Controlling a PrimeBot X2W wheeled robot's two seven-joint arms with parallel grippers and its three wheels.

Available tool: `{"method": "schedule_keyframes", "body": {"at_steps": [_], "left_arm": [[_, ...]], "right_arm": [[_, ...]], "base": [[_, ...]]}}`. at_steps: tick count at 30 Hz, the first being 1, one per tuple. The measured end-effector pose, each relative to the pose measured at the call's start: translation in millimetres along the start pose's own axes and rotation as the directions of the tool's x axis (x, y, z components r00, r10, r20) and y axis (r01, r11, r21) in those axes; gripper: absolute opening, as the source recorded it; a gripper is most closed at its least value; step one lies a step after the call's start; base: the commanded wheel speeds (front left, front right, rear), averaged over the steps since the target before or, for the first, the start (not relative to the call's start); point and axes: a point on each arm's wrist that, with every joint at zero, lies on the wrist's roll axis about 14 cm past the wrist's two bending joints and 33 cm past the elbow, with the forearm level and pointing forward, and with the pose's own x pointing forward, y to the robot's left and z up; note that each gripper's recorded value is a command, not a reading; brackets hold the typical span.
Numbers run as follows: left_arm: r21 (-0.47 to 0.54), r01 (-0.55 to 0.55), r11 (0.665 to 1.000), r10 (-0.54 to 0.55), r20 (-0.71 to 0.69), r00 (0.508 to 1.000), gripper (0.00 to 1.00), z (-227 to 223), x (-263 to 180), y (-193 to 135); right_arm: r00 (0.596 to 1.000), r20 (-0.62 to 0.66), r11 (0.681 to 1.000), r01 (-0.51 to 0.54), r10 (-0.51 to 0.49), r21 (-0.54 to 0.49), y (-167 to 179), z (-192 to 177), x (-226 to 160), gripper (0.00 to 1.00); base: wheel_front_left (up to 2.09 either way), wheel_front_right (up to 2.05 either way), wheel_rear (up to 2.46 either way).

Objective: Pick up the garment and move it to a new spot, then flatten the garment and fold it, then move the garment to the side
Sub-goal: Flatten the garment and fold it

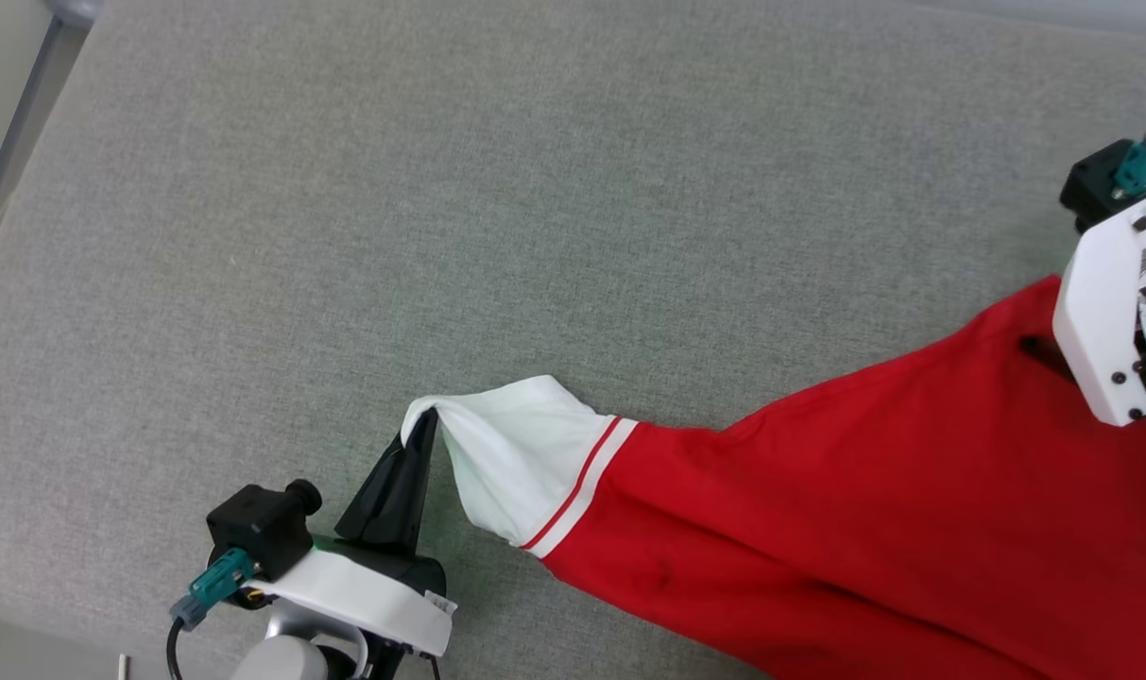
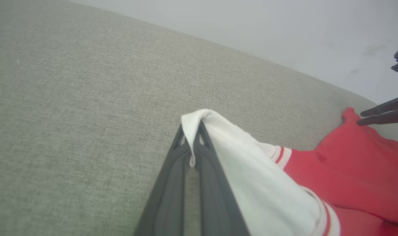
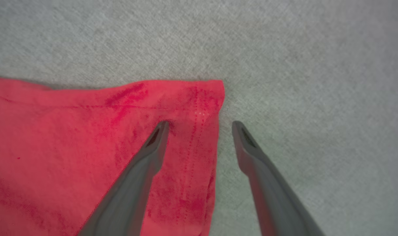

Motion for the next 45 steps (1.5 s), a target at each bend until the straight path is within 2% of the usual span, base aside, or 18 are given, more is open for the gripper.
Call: {"method": "schedule_keyframes", "body": {"at_steps": [6, 11, 12, 13, 21, 28, 37, 45], "left_arm": [[-0.001, -0.018, 1.000, 0.018, -0.023, 1.000, 0.00, -9.3, 4.4, 5.1], [-0.004, -0.015, 1.000, 0.015, -0.027, 1.000, 0.00, -11.6, 8.6, 5.1], [-0.004, -0.015, 1.000, 0.015, -0.026, 1.000, 0.00, -11.4, 9.3, 5.3], [-0.004, -0.016, 1.000, 0.015, -0.027, 1.000, 0.00, -11.8, 9.4, 5.6], [0.005, -0.001, 1.000, 0.001, -0.004, 1.000, 0.00, -3.7, 5.8, 3.2], [0.039, 0.042, 0.998, -0.044, 0.045, 0.998, 0.00, 16.9, -1.6, -4.5], [0.127, 0.118, 0.985, -0.142, 0.206, 0.968, 0.00, 81.4, 2.7, -28.6], [0.239, 0.159, 0.958, -0.242, 0.371, 0.897, 0.00, 155.8, 7.5, -59.7]], "right_arm": [[0.996, -0.086, 0.999, -0.038, 0.036, -0.022, 8.9, -16.4, 30.1, 1.00], [0.992, -0.119, 0.998, -0.050, 0.045, -0.035, 9.5, -22.3, 37.1, 1.00], [0.992, -0.113, 0.998, -0.051, 0.047, -0.037, 9.6, -21.6, 37.4, 0.57], [0.994, -0.104, 0.998, -0.051, 0.047, -0.035, 9.1, -21.5, 38.1, 0.00], [0.998, 0.036, 0.999, -0.043, 0.043, 0.003, 9.4, -4.6, 24.5, 0.00], [0.966, 0.256, 0.999, -0.028, 0.022, 0.021, 10.9, 23.7, -17.1, 0.00], [0.856, 0.512, 0.997, 0.031, -0.063, 0.072, -2.7, 45.8, -85.8, 0.00], [0.700, 0.699, 0.987, 0.062, -0.147, 0.146, -17.6, 58.5, -148.2, 0.00]], "base": [[0.00, 0.00, 0.00], [0.00, 0.00, 0.00], [0.00, 0.00, 0.00], [0.00, 0.00, 0.00], [0.00, 0.00, 0.00], [0.00, 0.00, 0.00], [0.00, 0.00, 0.00], [0.00, 0.00, 0.00]]}}
